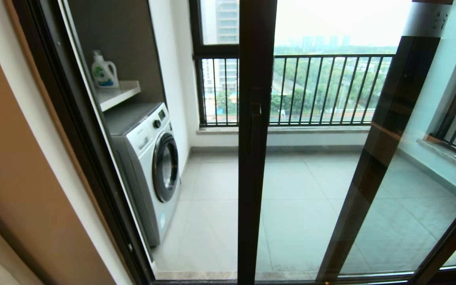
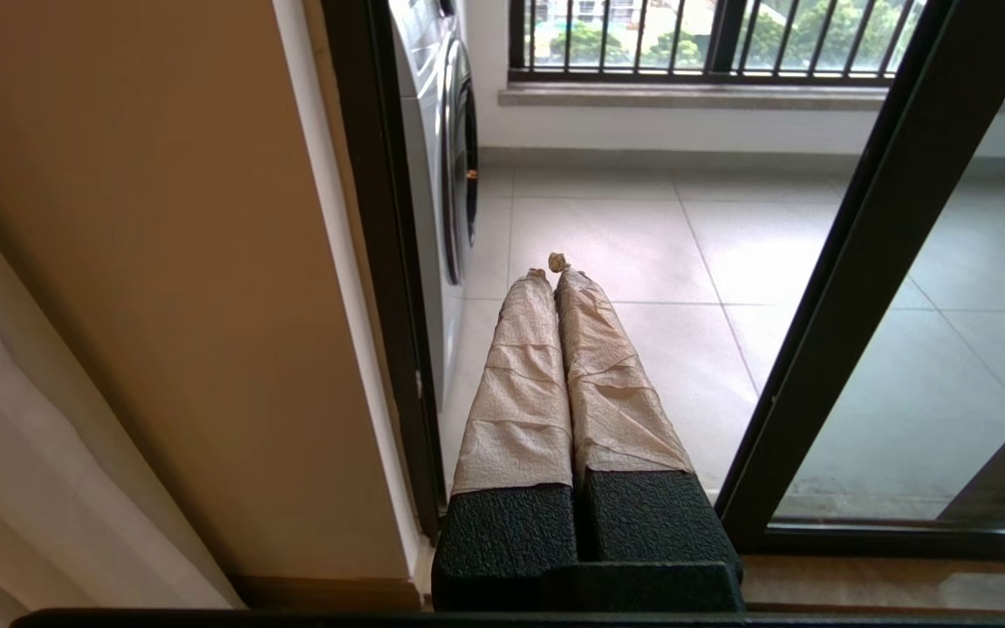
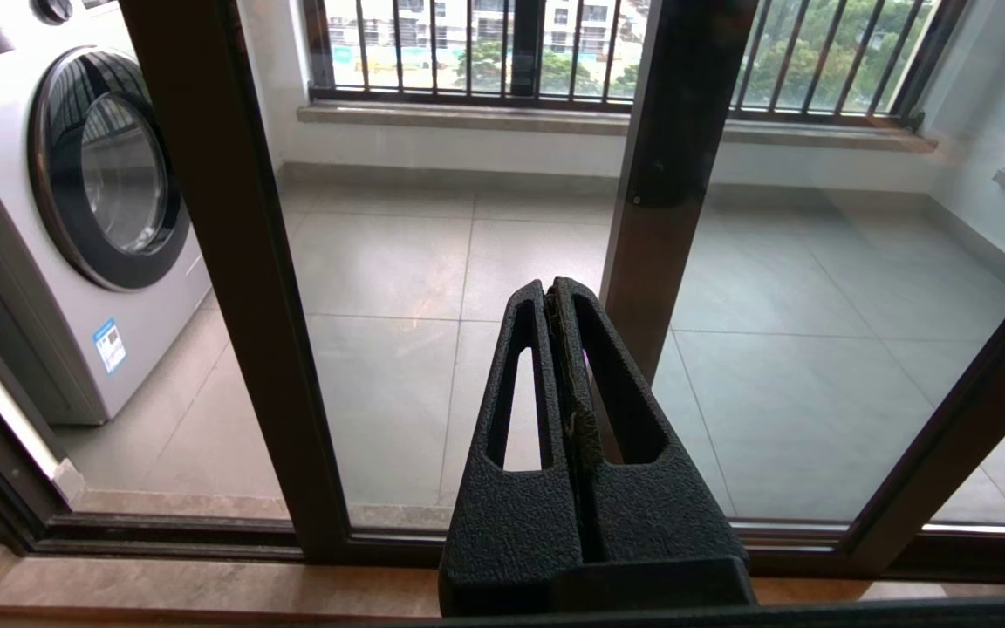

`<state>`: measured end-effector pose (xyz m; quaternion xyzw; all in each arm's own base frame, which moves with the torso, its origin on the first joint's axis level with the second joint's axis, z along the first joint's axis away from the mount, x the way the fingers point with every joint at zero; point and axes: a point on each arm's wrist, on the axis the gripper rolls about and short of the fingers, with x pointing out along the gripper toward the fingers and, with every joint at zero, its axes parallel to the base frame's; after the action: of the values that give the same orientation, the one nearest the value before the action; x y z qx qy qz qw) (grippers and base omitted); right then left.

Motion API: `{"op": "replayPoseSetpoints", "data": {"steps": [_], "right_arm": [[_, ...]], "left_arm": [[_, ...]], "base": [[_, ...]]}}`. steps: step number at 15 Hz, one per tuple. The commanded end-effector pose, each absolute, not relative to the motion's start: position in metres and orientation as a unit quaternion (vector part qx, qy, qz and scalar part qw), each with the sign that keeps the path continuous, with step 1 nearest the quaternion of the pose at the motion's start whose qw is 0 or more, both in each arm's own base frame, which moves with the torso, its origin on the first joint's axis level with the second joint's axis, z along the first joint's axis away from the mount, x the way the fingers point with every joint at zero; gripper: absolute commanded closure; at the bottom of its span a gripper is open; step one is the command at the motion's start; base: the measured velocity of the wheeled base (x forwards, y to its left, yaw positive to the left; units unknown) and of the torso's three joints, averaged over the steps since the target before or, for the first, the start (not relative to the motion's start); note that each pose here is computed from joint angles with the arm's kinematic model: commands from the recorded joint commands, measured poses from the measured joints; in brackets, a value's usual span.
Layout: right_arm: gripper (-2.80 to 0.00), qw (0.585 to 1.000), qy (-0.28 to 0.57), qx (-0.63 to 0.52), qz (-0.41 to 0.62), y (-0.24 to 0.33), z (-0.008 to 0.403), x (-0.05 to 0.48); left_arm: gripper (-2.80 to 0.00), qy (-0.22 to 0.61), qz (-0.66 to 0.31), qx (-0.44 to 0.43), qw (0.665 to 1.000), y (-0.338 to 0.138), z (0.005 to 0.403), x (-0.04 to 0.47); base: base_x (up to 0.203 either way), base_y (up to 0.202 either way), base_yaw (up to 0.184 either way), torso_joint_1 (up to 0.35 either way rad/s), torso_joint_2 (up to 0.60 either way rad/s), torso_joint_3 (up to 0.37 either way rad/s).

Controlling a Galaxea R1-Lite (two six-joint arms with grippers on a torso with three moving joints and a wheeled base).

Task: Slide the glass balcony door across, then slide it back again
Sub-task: Close the slid door

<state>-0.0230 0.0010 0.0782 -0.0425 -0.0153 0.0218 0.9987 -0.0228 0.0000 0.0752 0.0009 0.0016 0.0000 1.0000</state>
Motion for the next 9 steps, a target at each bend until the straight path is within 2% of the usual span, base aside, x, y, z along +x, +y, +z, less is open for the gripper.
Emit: {"op": "replayPoseSetpoints", "data": {"steps": [1, 9], "right_arm": [[0.00, 0.999, -0.009, -0.043, 0.022, 0.0010, 0.0749, -0.0219], [0.00, 0.999, -0.008, -0.031, 0.020, 0.0009, 0.0749, -0.0219]], "left_arm": [[0.00, 0.002, 0.000, 0.001, 1.000, 0.0000, 0.0752, -0.0228], [0.00, 0.002, 0.000, 0.002, 1.000, 0.0000, 0.0752, -0.0227]], "base": [[0.000, 0.000, 0.000, 0.000, 0.00, 0.000], [0.000, 0.000, 0.000, 0.000, 0.00, 0.000]]}}
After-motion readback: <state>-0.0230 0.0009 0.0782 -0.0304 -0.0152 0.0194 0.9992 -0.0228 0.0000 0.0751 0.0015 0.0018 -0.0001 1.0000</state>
